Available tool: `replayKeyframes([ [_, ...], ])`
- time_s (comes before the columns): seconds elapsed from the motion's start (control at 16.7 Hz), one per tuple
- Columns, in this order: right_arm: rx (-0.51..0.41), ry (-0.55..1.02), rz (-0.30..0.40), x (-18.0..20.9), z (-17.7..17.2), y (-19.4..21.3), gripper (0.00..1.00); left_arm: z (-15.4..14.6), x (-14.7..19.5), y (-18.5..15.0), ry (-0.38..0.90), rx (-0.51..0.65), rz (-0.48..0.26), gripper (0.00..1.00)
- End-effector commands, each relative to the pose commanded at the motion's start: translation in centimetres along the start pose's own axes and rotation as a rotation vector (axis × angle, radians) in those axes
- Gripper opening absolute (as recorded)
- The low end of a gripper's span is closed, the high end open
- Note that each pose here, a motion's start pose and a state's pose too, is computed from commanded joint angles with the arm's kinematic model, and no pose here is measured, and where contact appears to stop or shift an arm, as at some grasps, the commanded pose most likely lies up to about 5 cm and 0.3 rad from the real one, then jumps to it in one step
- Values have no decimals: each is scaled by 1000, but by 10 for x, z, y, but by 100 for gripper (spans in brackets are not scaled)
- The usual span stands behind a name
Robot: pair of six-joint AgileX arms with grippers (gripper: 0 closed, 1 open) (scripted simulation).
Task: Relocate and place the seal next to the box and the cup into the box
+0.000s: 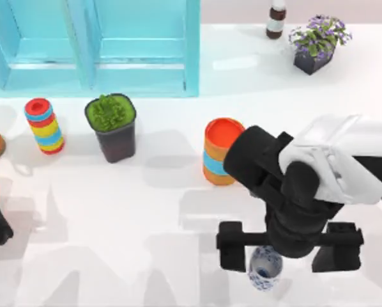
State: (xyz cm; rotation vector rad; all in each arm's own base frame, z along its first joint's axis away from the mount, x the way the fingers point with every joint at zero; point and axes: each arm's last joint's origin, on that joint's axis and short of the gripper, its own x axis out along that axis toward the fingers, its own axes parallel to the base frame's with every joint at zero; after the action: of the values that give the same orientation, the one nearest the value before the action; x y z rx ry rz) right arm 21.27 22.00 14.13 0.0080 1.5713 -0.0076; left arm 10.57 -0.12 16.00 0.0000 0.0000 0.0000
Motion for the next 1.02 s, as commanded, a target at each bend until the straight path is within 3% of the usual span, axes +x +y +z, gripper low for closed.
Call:
replayKeyframes([
  [0.24,0,0,0,2,0,0,100,0,0,0,0,0,0,100],
  [1.02,0,0,0,2,0,0,2,0,0,0,0,0,0,100],
])
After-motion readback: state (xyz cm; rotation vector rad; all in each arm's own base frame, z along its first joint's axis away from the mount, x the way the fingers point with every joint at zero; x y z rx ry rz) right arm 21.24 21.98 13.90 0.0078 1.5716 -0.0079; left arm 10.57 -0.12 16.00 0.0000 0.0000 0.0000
